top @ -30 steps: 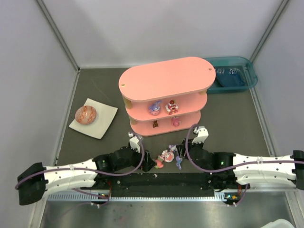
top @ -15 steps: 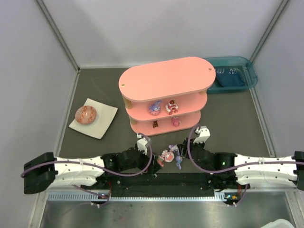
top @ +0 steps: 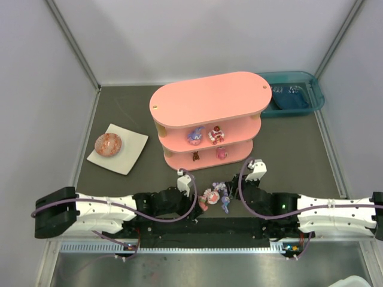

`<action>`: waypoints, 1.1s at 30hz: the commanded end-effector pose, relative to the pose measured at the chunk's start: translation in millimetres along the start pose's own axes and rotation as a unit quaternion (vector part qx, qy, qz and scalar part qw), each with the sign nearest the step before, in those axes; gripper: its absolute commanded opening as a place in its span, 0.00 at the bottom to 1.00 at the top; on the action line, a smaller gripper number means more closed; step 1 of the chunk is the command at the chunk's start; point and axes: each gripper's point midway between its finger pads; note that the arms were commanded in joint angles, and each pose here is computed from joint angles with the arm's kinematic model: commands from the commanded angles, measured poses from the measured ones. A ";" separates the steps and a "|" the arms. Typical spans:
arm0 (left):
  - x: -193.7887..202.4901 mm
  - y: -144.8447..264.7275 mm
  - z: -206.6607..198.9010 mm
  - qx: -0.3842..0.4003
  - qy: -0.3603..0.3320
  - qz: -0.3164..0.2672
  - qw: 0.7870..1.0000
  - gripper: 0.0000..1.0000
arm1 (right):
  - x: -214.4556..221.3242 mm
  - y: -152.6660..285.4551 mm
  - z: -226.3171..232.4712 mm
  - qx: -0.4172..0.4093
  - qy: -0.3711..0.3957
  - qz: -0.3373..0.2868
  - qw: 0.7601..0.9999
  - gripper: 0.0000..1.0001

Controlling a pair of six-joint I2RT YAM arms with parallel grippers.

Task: Place and organize the plastic toys onto the shelf

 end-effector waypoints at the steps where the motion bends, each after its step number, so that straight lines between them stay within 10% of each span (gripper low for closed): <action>1: -2.7 6.2 0.5 -0.001 0.010 -0.011 1.000 0.62 | -3.5 2.1 -4.1 0.006 -0.006 -0.012 1.000 0.59; 18: -0.3 20.9 22.6 -0.032 0.041 -0.034 0.998 0.34 | -13.6 5.3 -8.9 0.007 -0.011 -0.034 0.999 0.59; 33: -22.1 14.8 2.1 -0.016 0.036 -0.057 0.998 0.75 | -11.9 5.5 -9.7 0.006 -0.009 -0.032 0.999 0.61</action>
Point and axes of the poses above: each gripper's point midway between its finger pads, its own y axis back along the fingers, its own z axis along the line the jaws close on, x = y × z, and after that the axes turned 5 degrees about y, right-handed
